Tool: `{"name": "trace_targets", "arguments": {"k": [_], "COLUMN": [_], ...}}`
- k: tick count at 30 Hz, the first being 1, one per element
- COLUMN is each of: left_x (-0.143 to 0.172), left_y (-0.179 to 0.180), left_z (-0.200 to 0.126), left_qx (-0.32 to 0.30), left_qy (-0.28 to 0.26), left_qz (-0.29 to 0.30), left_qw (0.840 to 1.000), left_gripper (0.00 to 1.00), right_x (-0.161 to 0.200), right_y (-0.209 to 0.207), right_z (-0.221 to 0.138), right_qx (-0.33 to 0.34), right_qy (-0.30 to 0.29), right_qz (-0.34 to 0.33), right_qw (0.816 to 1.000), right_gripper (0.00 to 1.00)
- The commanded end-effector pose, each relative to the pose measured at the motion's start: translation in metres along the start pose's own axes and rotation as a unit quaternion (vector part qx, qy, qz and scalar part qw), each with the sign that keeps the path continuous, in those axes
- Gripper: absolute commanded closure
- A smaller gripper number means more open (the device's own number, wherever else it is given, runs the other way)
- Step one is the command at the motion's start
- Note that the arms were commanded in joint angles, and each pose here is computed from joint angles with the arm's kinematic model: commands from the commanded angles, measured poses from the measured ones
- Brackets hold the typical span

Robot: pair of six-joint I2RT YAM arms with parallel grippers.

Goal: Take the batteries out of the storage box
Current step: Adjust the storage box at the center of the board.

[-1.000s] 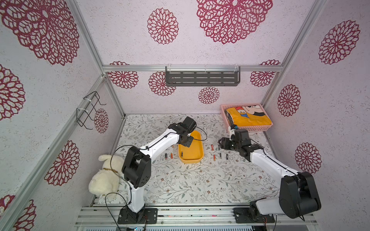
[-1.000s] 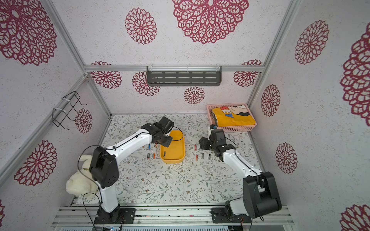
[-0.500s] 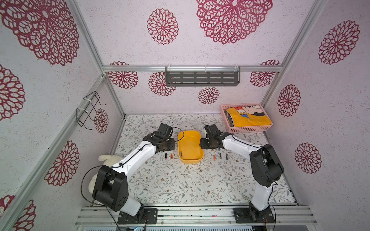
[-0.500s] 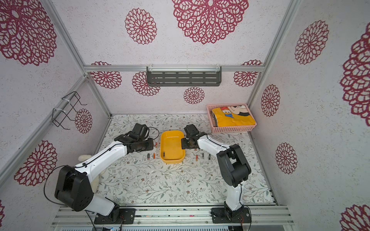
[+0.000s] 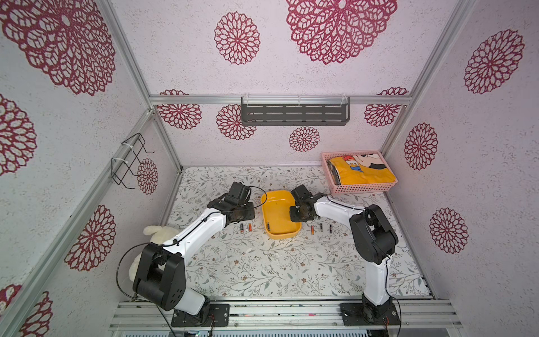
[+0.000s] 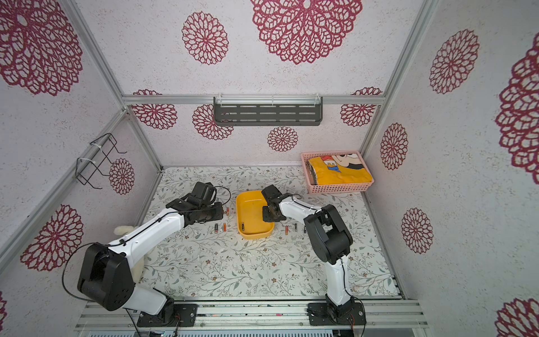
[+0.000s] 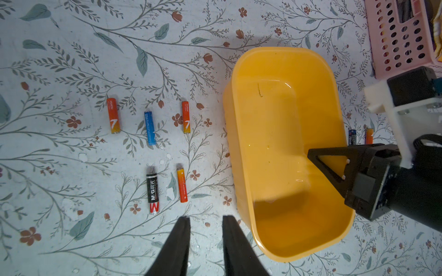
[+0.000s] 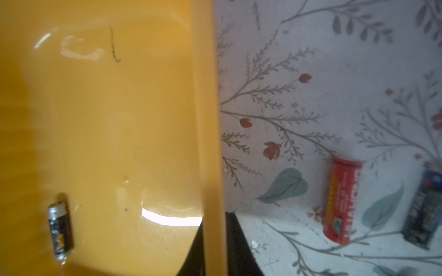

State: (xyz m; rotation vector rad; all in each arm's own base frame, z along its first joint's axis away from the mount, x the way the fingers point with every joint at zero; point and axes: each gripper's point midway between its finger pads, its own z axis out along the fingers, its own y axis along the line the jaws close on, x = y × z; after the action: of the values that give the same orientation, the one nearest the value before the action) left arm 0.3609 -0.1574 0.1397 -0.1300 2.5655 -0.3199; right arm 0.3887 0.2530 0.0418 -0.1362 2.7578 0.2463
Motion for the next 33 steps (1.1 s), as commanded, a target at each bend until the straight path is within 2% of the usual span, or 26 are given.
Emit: {"name": "trace_targets", "arguments": {"k": [1,7,10,14,15,17,27,33], "left_x": [-0.011,-0.014,-0.015,-0.015,-0.015,-0.017,-0.024,-0.025], "left_y": [-0.001,-0.007,-0.009,-0.003,-0.003,-0.002,0.009,0.011], "left_z": [-0.006,-0.003,-0.007,-0.016,-0.018,-0.020,-0.025,-0.020], "left_qx": [0.007,0.021,0.020,0.000,-0.001,-0.002,-0.031,-0.036], "left_qy": [-0.020,-0.010,0.000,0.016,0.016,0.009,0.001,0.008], "left_qz": [-0.006,-0.019,-0.015,-0.008,-0.006,-0.002,0.012,0.012], "left_qw": [1.000,1.000,1.000,1.000,1.000,1.000,0.999,0.999], "left_gripper": [0.75,0.74,0.74,0.74,0.74,0.74,0.74,0.74], "right_x": [0.000,0.001,-0.001,0.009,0.016,0.022,0.035,0.041], "right_y": [-0.010,-0.003,0.004,0.022,0.025,0.025,0.021,0.020], "right_z": [-0.011,-0.017,-0.033,-0.067,-0.071,-0.076,-0.036,-0.036], "right_qx": [0.024,0.009,0.003,-0.032,-0.034,-0.021,-0.007,-0.003], "right_qy": [0.007,0.022,0.036,0.109,0.136,0.152,0.186,0.197], "right_qz": [0.024,0.048,0.048,0.044,0.034,0.019,0.030,0.040], "right_qw": [0.999,0.999,0.998,0.993,0.990,0.988,0.982,0.980], "right_gripper": [0.99,1.00,1.00,1.00,1.00,1.00,1.00,1.00]}}
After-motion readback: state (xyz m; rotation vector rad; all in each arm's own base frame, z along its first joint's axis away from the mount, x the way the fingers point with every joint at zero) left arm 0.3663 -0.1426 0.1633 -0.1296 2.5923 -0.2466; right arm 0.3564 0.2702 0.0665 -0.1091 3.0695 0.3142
